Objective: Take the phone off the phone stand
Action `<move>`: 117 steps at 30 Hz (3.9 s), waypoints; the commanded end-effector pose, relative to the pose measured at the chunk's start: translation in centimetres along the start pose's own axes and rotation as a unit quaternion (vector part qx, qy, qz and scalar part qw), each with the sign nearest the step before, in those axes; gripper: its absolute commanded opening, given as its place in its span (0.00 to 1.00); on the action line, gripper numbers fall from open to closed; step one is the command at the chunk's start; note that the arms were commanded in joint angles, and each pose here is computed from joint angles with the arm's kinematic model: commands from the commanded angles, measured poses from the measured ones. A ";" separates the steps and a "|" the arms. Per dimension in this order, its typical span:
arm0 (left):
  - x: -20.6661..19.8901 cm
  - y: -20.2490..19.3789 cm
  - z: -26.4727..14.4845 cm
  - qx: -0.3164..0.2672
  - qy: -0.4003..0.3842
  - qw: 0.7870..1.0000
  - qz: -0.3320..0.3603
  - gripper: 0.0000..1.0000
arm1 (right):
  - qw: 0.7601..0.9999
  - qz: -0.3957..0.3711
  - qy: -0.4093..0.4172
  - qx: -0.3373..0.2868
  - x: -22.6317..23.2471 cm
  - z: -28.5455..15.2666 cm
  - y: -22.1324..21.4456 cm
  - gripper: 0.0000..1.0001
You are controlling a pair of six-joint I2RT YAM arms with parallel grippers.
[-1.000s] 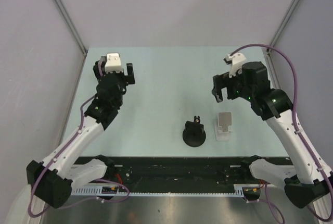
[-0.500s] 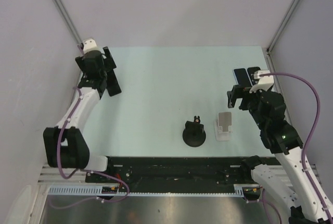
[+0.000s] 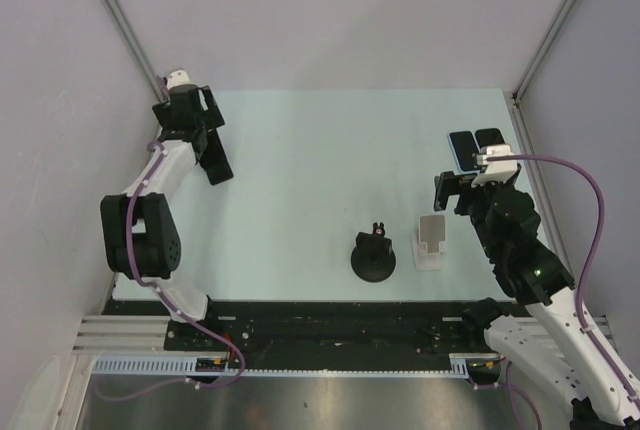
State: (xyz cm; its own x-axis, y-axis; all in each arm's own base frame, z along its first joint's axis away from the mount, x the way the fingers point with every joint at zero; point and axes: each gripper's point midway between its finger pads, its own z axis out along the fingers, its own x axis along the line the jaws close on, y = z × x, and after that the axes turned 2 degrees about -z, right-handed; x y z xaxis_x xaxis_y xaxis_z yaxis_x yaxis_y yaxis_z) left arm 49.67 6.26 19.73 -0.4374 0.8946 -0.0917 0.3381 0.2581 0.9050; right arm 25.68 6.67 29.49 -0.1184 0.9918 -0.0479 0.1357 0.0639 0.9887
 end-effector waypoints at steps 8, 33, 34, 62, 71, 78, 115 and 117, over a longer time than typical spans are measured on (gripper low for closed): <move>-0.2 -0.5 2.2 0.010 0.009 1.000 0.012 1.00 | 1.000 -0.017 -0.002 -0.023 0.3 0.7 0.9 1.00; -0.9 3.4 -1.9 -0.031 -0.026 0.999 -0.002 0.29 | 0.999 -0.017 0.026 -0.020 1.4 0.8 0.8 1.00; -0.9 3.7 -2.2 -0.034 -0.028 0.999 -0.005 0.28 | 0.999 -0.016 0.027 -0.021 1.4 0.8 0.8 1.00; -10.6 3.2 -21.0 0.091 -0.335 0.918 -0.191 0.00 | 0.909 0.141 0.387 -0.057 17.3 0.4 6.0 0.94; -14.9 1.8 -27.0 0.126 -0.414 0.882 -0.188 0.01 | 0.880 0.122 0.458 -0.037 25.1 0.9 5.0 0.92; -16.0 1.8 -30.3 0.131 -0.451 0.863 -0.187 0.01 | 0.877 0.100 0.467 -0.053 28.4 2.1 4.6 0.87; -12.2 9.0 -34.0 -0.081 -0.456 0.882 -0.086 1.00 | 0.929 0.126 0.346 -0.040 20.2 7.7 6.7 0.00; -11.0 9.6 -33.9 -0.112 -0.434 0.891 -0.070 1.00 | 0.941 0.130 0.310 -0.023 16.7 9.2 6.1 0.00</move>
State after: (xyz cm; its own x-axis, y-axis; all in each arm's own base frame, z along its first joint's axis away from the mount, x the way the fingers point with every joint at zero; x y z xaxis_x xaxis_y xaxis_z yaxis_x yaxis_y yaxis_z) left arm 29.96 -16.29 39.13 0.3644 0.7463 -0.5570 0.3349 0.4531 0.8261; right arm 31.58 29.57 28.11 -0.7000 0.6614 0.2694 0.2689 -0.1054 0.9574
